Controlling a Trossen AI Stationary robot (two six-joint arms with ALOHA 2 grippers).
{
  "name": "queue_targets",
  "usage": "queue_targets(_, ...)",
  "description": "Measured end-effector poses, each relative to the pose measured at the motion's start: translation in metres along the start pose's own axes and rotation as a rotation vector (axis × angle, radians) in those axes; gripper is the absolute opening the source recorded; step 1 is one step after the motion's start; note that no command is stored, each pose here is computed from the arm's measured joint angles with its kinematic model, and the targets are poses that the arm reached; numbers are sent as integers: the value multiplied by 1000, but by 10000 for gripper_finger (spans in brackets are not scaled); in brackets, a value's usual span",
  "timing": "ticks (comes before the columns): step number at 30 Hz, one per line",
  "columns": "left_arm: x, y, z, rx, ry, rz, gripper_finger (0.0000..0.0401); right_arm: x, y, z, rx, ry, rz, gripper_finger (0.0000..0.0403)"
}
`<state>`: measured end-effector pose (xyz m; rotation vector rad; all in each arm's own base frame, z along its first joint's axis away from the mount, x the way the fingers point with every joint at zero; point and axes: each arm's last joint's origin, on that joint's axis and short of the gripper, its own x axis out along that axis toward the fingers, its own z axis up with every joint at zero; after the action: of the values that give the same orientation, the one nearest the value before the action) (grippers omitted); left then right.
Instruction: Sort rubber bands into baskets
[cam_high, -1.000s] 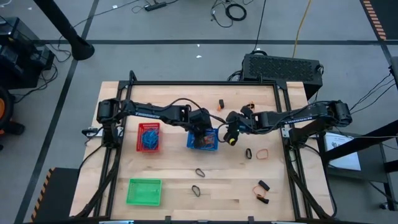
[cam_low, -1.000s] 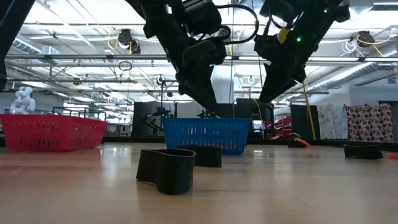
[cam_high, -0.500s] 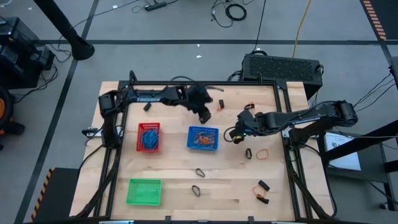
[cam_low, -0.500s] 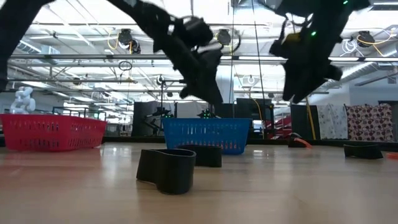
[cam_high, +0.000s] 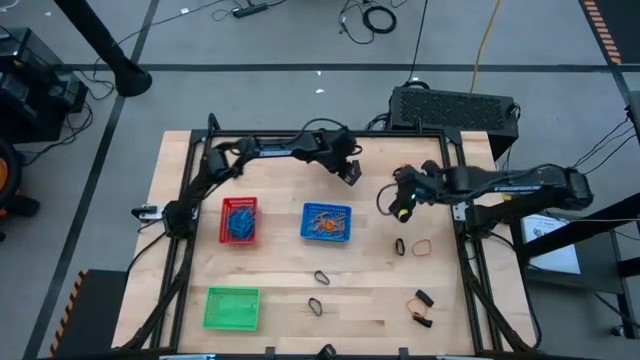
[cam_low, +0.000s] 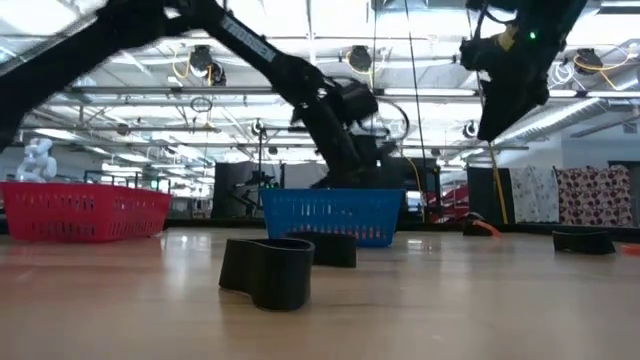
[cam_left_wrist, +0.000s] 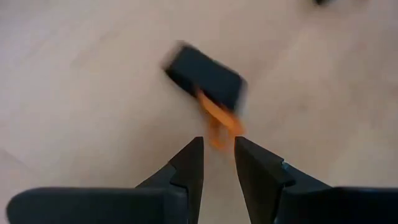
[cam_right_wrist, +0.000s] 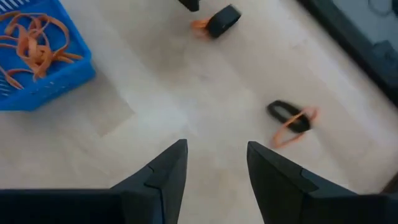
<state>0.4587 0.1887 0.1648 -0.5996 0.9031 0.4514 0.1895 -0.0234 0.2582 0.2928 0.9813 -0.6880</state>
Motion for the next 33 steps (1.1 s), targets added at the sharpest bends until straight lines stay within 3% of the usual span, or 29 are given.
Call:
queue_targets(7, 2, -17, 17, 52, -87, 2, 106, -23, -36, 1, -115, -60, 70, 160)
queue_targets(13, 26, -29, -9, 233, -13, 239, 119, -35, -57, 0, -112, -112, 138, 160)
queue_targets(15, 27, -30, -10, 279, -25, 260, 124, -37, -60, -1, -116, -118, 159, 160)
queue_targets(21, 29, -35, -5, 338, -84, 229, 133, -35, -65, 1, -127, -112, 165, 160)
queue_targets(28, 32, -36, -4, 472, 36, 208, 132, -32, -65, 3, -104, -102, 171, 160)
queue_targets(31, 55, -36, -6, 416, 87, 50, 132, -33, -65, 5, -79, -124, 177, 160)
queue_targets(33, 59, -40, -5, 429, 113, 86, 128, -33, -65, 7, -48, -141, 180, 160)
